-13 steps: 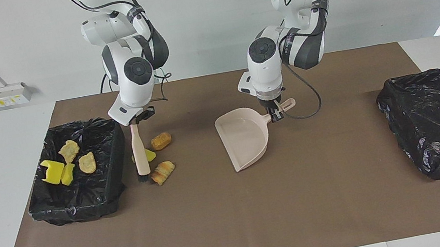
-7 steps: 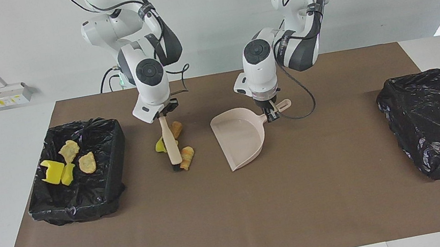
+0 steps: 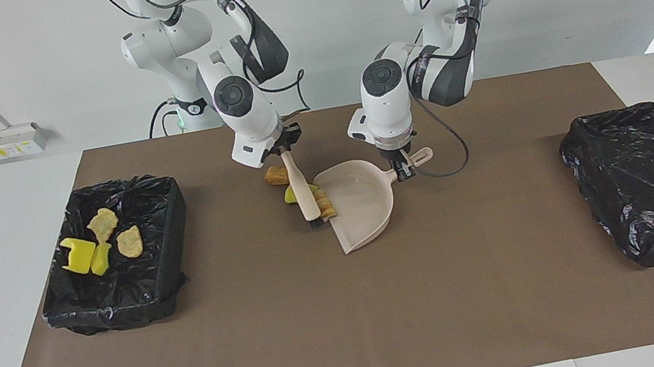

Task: Sweep and dump trash in bin
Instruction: 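Sweep the scraps into the dustpan with the brush in the right gripper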

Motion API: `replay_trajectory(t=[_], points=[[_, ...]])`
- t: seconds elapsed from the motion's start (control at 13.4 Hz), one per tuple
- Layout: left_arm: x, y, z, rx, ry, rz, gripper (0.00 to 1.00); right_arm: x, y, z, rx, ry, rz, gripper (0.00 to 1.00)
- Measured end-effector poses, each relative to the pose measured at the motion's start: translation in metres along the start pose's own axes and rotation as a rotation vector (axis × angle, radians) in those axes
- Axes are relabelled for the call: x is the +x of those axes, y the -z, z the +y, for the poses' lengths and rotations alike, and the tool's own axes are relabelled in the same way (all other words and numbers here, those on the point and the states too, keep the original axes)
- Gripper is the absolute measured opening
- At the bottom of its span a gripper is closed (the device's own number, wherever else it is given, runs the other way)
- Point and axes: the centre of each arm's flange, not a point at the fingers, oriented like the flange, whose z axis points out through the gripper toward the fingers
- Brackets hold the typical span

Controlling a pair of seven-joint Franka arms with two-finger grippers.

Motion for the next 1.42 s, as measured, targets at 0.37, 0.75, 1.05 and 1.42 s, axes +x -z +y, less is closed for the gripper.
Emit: replay_trajectory(t=[0.37,0.75,1.05,1.42], points=[[0.000,-0.004,0.004,-0.006,-0.006,-0.009,0.31,-0.006,0.071,-0.022,0.079,-0.029,0.031,0.26],[0.008,-0.001,0.020,-0.008,-0.042,-0.040,0.31,-0.057,0.095,0.014,-0.231,-0.152,0.007,0.26],[0.010,-0.001,0.025,0.000,-0.237,-0.066,0.31,-0.097,0.038,0.032,-0.345,-0.277,-0.054,0.26],[0.009,-0.004,0.035,-0.001,-0.279,-0.082,0.31,-0.098,-0.005,0.044,-0.270,-0.309,-0.052,0.26]])
